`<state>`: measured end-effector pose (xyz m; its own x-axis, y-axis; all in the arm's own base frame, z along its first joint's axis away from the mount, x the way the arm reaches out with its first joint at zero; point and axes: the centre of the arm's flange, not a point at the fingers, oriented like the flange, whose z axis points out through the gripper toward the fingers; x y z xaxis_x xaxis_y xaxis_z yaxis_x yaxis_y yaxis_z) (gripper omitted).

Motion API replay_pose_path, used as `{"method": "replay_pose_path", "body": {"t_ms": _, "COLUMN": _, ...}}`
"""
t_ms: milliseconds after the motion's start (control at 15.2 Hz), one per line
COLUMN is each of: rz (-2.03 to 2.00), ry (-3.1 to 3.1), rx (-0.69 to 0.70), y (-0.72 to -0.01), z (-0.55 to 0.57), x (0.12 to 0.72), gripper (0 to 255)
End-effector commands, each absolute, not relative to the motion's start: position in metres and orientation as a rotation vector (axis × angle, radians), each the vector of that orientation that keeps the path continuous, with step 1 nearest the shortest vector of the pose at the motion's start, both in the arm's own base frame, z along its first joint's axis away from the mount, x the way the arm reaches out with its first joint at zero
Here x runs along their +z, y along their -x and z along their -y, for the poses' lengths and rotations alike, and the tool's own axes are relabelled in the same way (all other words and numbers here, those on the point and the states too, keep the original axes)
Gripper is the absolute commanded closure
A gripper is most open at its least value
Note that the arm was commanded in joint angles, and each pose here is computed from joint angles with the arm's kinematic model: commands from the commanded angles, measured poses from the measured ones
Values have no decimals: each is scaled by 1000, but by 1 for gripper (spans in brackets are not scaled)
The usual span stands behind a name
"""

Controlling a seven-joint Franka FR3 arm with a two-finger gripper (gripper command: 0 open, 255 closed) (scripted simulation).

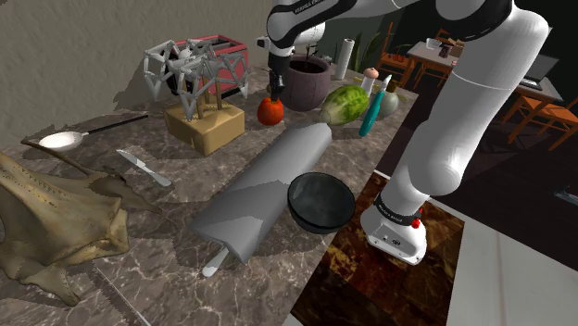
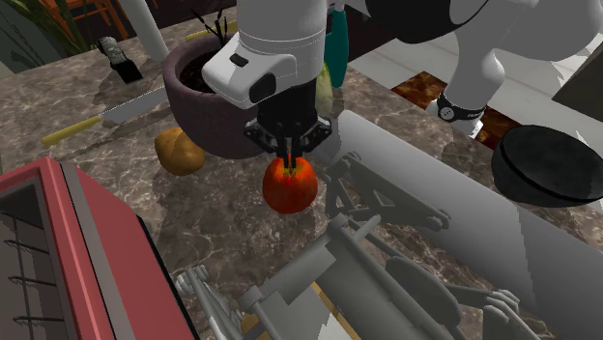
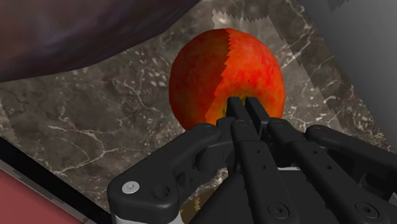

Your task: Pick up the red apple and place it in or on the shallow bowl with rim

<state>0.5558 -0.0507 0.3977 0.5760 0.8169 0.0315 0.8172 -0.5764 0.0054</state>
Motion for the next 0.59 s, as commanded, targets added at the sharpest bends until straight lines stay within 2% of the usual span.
{"method": "replay_pose_path", "body": {"t_ms": 0, "rz": 1441, "ry": 2780, "rx": -46, "y": -556, "z": 50, "x": 402, "gripper": 255}}
{"method": "replay_pose_path", "body": {"t_ms": 528, "rz": 1441, "ry": 2780, "rx": -46, "y": -556, "z": 50, "x": 445, "gripper": 255}}
